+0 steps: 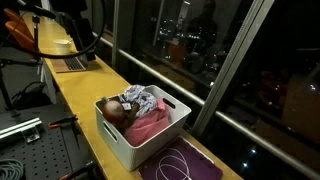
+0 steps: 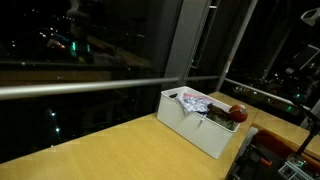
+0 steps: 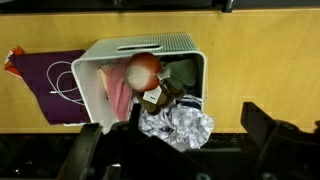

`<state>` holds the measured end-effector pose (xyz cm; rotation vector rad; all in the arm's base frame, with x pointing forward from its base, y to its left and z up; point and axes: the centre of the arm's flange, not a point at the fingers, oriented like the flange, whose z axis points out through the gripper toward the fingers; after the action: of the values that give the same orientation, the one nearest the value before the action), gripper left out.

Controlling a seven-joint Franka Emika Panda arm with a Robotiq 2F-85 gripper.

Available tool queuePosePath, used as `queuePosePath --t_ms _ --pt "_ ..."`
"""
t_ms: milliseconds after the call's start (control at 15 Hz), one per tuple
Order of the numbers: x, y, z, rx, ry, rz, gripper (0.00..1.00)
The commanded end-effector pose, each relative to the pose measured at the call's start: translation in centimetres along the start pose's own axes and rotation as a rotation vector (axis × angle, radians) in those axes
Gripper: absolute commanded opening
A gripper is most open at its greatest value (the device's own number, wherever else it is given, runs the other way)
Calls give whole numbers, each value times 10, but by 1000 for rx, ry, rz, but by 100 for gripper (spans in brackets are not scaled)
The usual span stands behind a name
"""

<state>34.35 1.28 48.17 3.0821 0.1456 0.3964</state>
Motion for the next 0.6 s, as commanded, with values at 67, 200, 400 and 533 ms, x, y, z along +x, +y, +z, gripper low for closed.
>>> queuePosePath --t_ms 67,200,400,533 --pt "0 0 -1 0 2 0 100" --pt "1 0 -1 0 3 0 100" --pt "1 0 -2 0 4 0 100" --pt "1 0 -2 0 4 0 100"
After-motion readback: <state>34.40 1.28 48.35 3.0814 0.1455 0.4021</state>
